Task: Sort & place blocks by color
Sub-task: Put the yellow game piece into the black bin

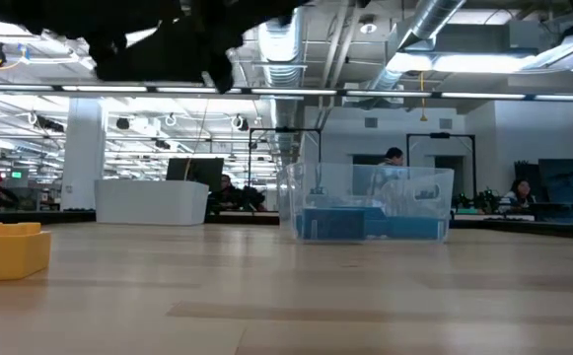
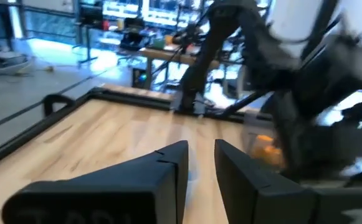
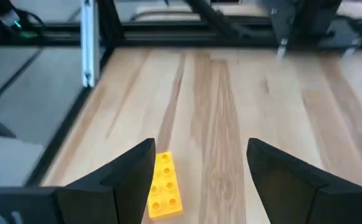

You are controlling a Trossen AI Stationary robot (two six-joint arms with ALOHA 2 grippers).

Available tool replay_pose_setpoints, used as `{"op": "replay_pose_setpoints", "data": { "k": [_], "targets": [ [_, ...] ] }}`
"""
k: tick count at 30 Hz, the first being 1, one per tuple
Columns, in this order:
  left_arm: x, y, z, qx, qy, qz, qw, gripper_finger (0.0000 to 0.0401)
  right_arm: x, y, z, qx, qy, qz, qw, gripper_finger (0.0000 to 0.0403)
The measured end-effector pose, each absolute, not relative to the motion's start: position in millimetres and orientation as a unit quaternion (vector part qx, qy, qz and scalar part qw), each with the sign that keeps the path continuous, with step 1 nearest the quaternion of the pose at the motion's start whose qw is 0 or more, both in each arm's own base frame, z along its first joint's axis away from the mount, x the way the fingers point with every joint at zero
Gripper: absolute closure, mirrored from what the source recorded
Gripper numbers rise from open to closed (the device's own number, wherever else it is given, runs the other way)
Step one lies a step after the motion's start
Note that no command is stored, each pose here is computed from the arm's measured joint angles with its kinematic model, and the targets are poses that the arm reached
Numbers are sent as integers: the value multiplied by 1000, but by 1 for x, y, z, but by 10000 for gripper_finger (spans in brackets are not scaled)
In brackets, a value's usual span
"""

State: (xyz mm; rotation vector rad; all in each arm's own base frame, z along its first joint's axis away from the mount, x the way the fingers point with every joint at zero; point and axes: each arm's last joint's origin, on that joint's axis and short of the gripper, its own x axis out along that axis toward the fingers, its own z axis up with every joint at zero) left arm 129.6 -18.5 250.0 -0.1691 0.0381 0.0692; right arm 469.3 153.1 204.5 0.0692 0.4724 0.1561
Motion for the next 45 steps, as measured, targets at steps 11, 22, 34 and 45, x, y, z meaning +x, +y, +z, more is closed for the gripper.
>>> {"op": "replay_pose_setpoints", "data": {
  "k": [11, 22, 34, 45],
  "targets": [
    [129, -28, 240, -87, 3, 43, 995, 340, 495, 177, 151, 29, 344, 145, 927, 126],
    [129, -28, 240, -86, 5, 44, 995, 340, 514, 184, 131, 16, 400, 132, 907, 70],
    [129, -28, 239, -86, 6, 42, 995, 340, 511, 171, 128, -13, 436, 99, 895, 118],
    [128, -28, 240, -86, 6, 42, 995, 340, 516, 186, 118, -30, 391, 126, 911, 108]
  ]
}}
